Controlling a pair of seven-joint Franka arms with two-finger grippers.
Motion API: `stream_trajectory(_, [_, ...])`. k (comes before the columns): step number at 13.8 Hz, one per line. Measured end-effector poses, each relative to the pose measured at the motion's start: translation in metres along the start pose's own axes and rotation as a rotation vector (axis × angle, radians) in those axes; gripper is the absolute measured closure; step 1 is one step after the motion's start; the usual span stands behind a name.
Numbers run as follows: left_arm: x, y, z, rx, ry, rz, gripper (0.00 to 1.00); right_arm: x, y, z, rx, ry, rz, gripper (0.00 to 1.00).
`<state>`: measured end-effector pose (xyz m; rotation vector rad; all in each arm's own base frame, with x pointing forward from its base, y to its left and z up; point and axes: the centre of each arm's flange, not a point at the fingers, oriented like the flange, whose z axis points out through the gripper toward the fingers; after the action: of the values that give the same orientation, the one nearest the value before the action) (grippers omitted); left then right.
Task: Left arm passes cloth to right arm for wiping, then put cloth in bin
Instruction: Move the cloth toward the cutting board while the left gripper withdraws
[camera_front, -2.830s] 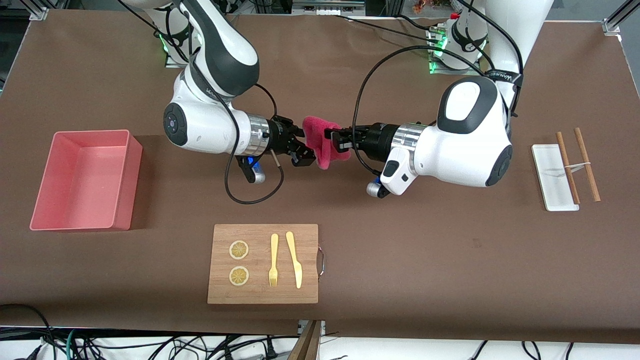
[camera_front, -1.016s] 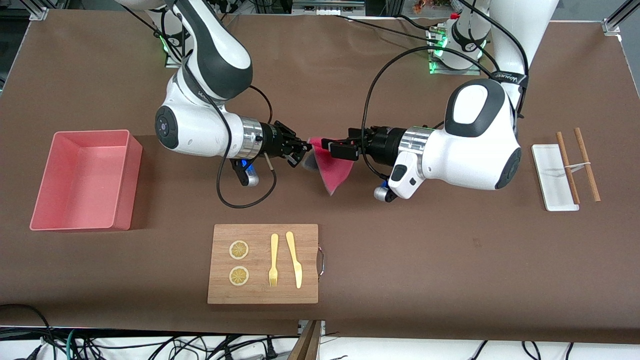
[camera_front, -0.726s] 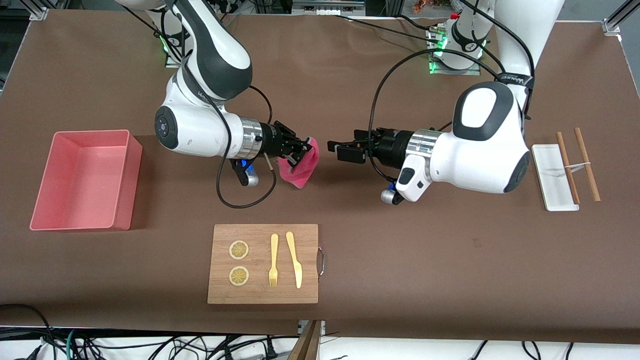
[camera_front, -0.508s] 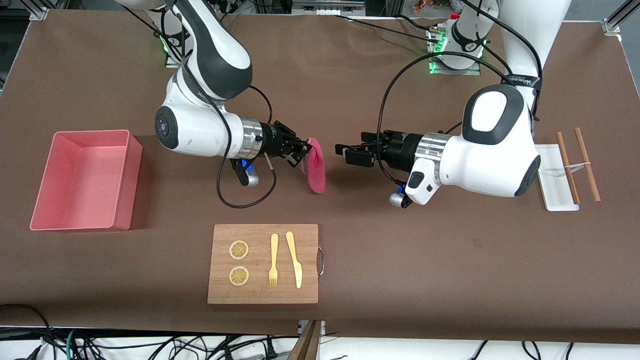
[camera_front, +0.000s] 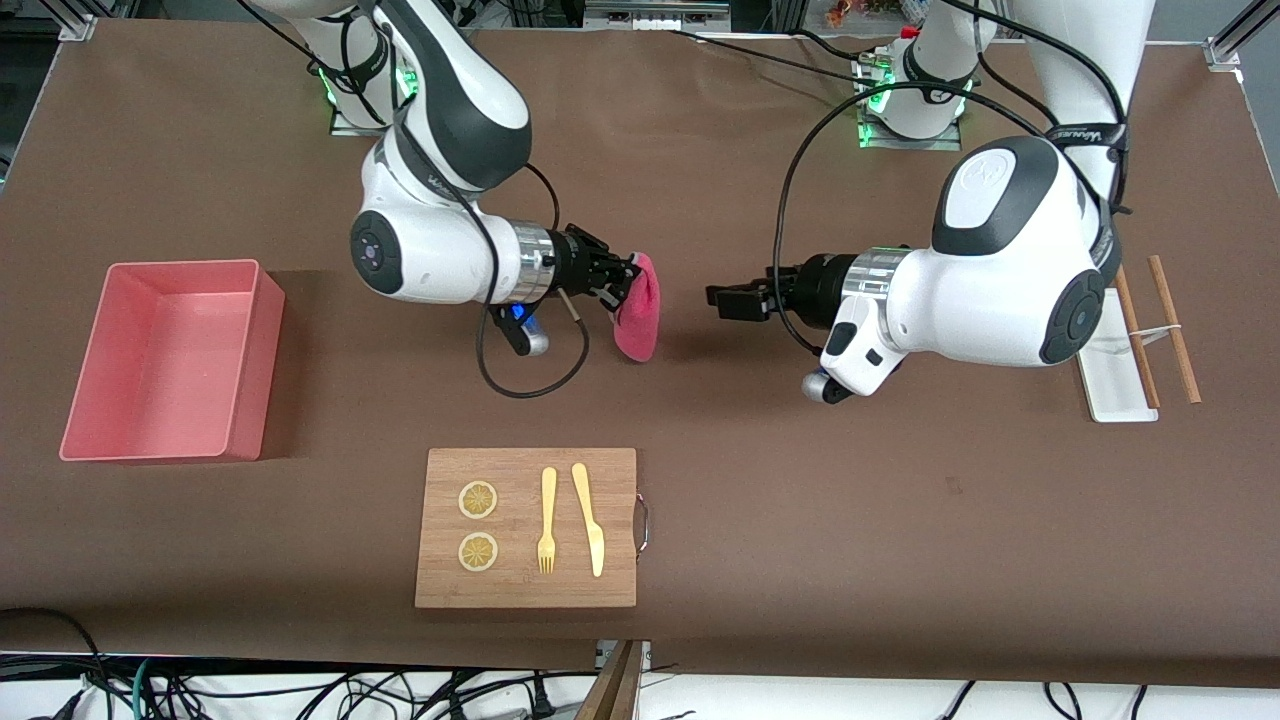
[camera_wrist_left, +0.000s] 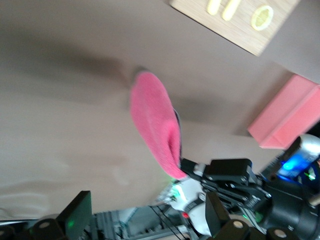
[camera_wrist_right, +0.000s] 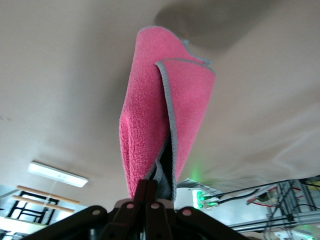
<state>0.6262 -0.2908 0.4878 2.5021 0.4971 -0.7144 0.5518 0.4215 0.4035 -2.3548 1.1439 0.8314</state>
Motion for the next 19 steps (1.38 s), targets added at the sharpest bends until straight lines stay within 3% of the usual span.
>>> stream_trajectory(3, [0.007,-0.018,-0.018,0.048,0.051,-0.022,0.00,0.017,0.007,0.026,-0.076,-0.007,-0.026,0.99])
stream_trajectory(5, [0.018,-0.032,-0.031,0.059,0.077,-0.046,0.00,0.034,0.010,0.041,-0.120,0.027,-0.036,0.99])
stream_trajectory(8, [0.027,-0.044,-0.041,0.066,0.095,-0.065,0.00,0.065,0.016,0.065,-0.205,0.106,-0.101,0.99])
stream_trajectory(11, [0.031,-0.050,-0.038,0.181,0.152,0.064,0.00,0.117,0.027,0.074,-0.322,0.240,-0.207,0.99])
stream_trajectory(16, [0.029,-0.076,-0.061,0.298,0.187,0.114,0.00,0.230,0.053,0.027,-0.427,0.324,-0.346,0.99])
stream_trajectory(19, [-0.011,-0.108,-0.113,0.394,0.237,0.204,0.00,0.290,0.080,-0.027,-0.473,0.322,-0.435,0.99])
